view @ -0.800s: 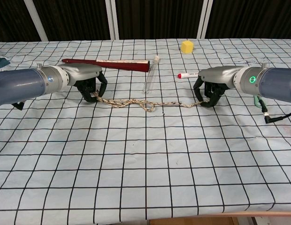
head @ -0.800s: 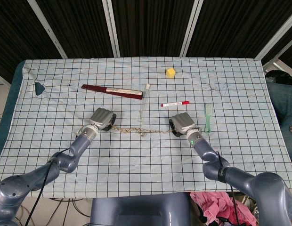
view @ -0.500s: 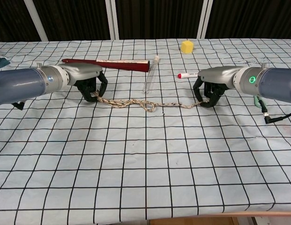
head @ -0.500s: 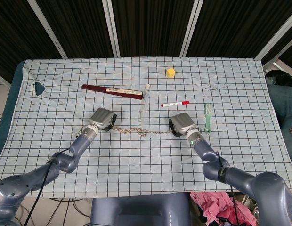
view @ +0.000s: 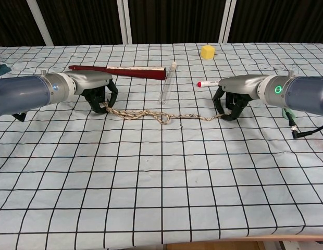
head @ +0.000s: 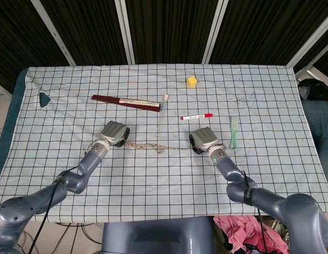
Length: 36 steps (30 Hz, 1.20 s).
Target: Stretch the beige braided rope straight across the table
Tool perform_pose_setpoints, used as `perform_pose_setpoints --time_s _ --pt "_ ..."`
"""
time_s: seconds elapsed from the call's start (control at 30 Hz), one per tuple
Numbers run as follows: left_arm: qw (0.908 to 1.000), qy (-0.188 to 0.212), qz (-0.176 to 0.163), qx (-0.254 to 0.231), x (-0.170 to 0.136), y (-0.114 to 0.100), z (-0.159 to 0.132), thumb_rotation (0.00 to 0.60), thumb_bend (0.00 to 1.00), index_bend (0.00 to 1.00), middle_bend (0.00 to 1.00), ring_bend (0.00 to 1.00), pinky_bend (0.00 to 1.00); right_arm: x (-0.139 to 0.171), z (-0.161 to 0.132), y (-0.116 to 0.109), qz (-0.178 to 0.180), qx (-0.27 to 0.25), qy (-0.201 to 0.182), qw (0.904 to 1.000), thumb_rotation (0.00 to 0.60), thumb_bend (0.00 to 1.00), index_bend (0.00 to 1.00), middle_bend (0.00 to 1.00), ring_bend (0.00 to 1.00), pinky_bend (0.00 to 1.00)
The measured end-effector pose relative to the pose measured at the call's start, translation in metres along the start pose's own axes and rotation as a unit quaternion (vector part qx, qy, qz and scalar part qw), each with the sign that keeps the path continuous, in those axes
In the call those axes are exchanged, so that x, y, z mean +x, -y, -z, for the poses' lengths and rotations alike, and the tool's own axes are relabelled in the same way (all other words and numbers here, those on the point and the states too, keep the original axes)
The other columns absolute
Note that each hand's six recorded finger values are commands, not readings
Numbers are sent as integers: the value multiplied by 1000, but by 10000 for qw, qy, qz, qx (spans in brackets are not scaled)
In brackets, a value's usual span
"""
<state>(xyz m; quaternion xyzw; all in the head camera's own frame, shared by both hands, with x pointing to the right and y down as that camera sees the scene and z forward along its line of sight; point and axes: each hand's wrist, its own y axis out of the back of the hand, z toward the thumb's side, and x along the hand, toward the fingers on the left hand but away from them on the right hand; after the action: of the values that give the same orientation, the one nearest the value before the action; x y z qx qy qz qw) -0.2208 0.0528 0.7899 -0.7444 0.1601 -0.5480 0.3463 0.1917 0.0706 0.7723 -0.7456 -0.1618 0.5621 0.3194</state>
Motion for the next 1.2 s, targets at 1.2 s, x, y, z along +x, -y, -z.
perform_pose_setpoints --time_s 1.2 --pt "9989 -61 -445 157 -10 -39 17 600 523 690 1000 983 994 32 46 -54 589 110 237 9979 600 427 697 894 1000 986"
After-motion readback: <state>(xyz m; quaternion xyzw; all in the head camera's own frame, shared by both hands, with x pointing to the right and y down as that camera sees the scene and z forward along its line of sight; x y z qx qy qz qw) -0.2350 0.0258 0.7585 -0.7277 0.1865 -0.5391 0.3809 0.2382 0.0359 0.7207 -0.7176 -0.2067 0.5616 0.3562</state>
